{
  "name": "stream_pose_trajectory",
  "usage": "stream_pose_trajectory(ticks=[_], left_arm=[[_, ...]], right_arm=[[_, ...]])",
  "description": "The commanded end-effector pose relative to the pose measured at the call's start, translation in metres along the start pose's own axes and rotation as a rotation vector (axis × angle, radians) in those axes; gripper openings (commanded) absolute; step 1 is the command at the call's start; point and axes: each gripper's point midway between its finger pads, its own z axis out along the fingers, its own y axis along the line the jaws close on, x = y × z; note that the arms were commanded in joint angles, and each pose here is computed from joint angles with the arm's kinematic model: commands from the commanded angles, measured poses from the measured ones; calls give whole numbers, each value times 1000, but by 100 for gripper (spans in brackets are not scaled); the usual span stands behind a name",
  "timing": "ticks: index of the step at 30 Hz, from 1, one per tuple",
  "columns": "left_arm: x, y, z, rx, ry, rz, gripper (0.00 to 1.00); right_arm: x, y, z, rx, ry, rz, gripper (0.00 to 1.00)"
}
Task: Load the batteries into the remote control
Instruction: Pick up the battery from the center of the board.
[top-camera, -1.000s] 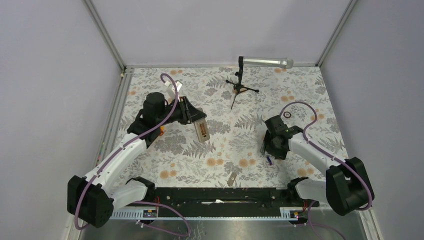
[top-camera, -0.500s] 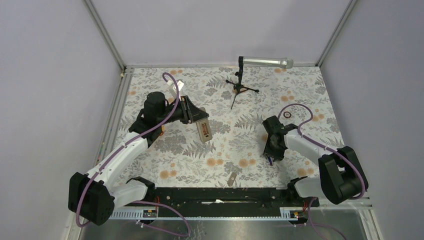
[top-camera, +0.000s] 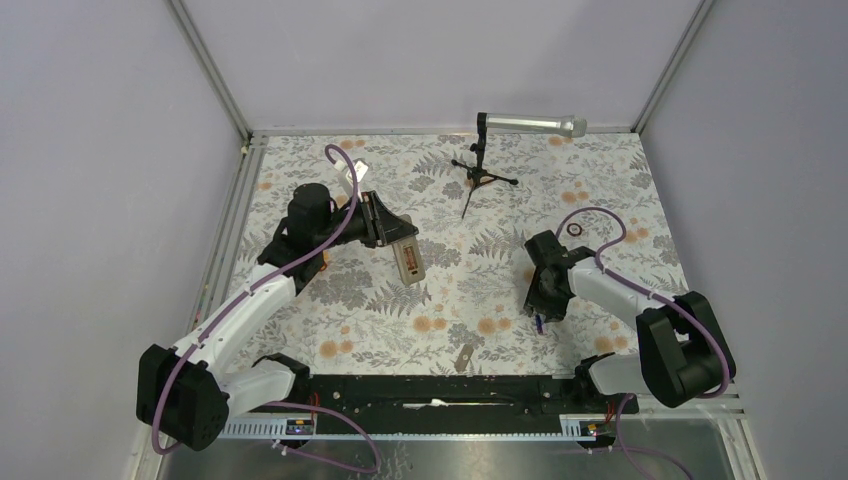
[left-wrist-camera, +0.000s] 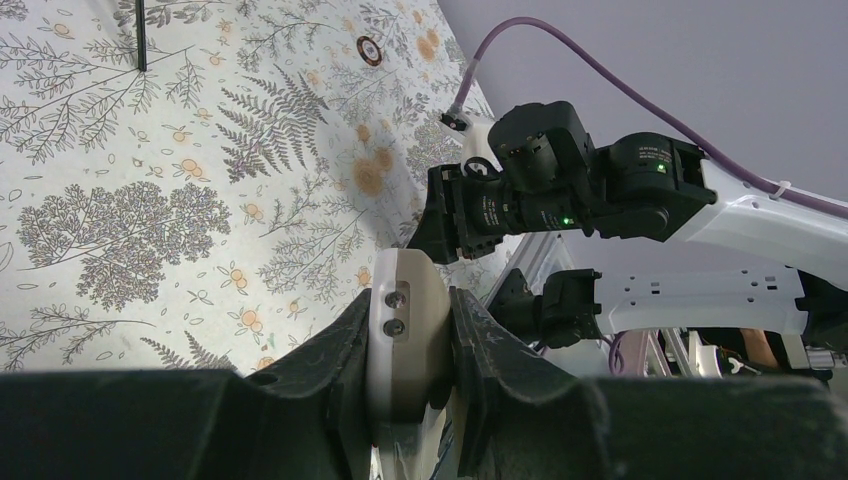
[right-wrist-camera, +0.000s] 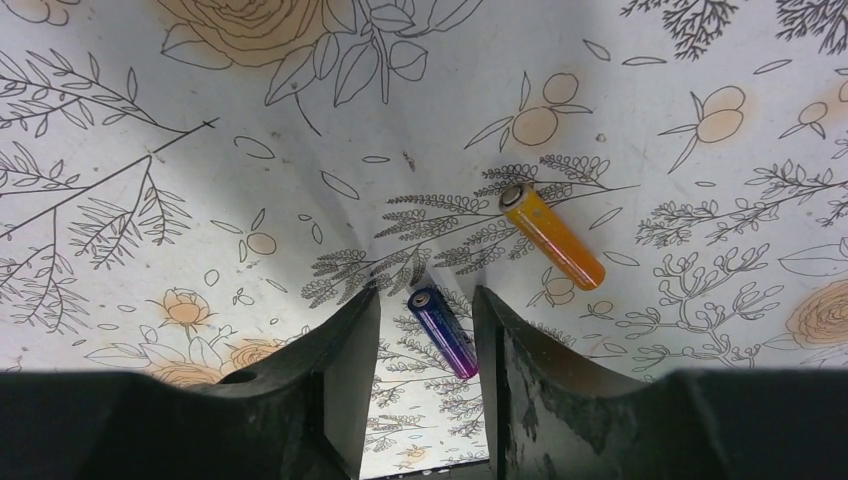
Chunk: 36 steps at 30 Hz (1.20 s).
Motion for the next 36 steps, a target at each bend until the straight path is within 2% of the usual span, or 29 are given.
stream_pose_trajectory(ticks=[1, 11, 16, 22, 28, 36], left_arm=[[-11, -12, 1, 58, -34, 46, 0], [-11, -11, 2, 62, -36, 43, 0], [-13, -12, 3, 67, -40, 41, 0], [-14, -11, 6, 68, -32, 28, 0], [-12, -6, 13, 61, -7, -30, 0], [10, 17, 43, 33, 119, -182, 0]], right_arm=[[17, -5, -3, 12, 69, 49, 46], [33, -15, 0, 47, 120, 63, 44], [26, -17, 2, 74, 94, 58, 29], [0, -8, 1, 51, -11, 41, 15], [-20, 30, -5, -152, -103, -1, 10], [-49, 110, -75, -493, -305, -149, 11]])
